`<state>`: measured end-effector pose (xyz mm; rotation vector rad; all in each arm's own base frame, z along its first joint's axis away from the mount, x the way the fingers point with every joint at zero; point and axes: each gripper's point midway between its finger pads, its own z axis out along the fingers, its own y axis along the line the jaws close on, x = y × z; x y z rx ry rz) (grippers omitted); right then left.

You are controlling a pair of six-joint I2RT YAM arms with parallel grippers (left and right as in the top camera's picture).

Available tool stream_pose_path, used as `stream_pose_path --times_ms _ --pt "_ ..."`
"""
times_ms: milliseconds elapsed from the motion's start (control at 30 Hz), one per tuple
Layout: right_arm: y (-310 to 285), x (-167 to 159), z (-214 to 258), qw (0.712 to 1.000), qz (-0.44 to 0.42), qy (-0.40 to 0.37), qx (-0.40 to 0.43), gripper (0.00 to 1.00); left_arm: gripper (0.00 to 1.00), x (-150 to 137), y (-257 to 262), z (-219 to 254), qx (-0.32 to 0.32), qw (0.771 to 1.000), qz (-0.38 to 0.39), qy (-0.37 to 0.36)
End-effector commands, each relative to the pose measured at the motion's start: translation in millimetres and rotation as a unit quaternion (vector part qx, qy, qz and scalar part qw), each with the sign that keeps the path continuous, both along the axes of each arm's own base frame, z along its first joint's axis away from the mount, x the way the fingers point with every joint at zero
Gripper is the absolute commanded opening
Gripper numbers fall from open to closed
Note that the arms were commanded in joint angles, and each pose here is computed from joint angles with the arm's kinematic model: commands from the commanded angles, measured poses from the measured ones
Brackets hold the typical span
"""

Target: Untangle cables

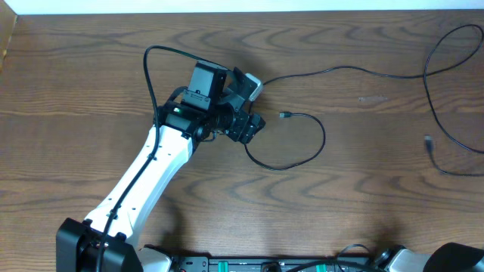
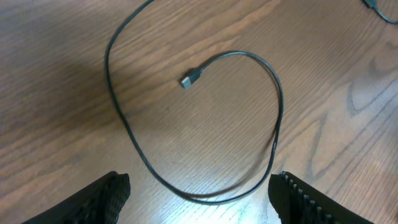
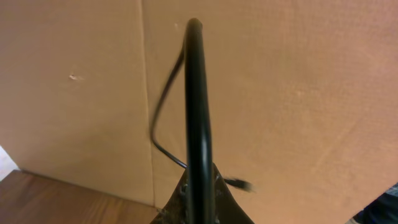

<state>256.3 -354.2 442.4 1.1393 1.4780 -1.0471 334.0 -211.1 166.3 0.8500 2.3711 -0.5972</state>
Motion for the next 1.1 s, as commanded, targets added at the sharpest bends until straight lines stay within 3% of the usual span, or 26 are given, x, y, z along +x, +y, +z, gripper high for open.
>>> stream_pose_path --times_ms 0,67,167,467,500,533,567,600,767,900,1067 --pt "-11 35 -23 0.992 0.117 -0.025 0.047 0.01 0.77 -1 -8 4 -0.003 1.000 -0.013 -0.010" --pt "-13 55 -48 0.983 0.165 -0.017 0.082 0.01 0.77 -1 -8 5 -0.004 1.000 -0.014 -0.011" --pt "-21 65 -84 0.979 0.166 0.009 0.122 0.01 0.77 -1 -8 5 -0.004 1.000 -0.014 -0.011" --pt "-38 64 -231 0.942 0.120 0.107 0.295 0.02 0.77 -2 -9 5 -0.004 1.000 -0.015 -0.011" --pt "-37 63 -238 0.938 0.119 0.114 0.303 0.08 0.77 -2 -10 5 -0.004 1.000 -0.017 -0.011" --pt "-35 63 -251 0.932 0.122 0.122 0.320 0.41 0.77 -3 -12 5 -0.004 1.000 -0.020 -0.011" --pt "-30 65 -264 0.923 0.130 0.127 0.340 0.83 0.77 -5 -15 5 -0.004 1.000 -0.024 -0.011" --pt "-26 67 -270 0.917 0.137 0.129 0.352 0.99 0.77 -7 -17 5 -0.004 1.000 -0.028 -0.012" --pt "6 98 -278 0.880 0.238 0.080 0.404 0.99 0.77 -9 -22 5 -0.004 0.999 -0.038 -0.015" --pt "65 130 -275 0.807 0.353 0.031 0.472 0.99 0.77 -9 -22 5 -0.004 0.999 -0.037 -0.015" --pt "101 145 -283 0.794 0.374 0.083 0.472 0.99 0.77 -10 -22 5 -0.003 0.999 -0.037 -0.014"
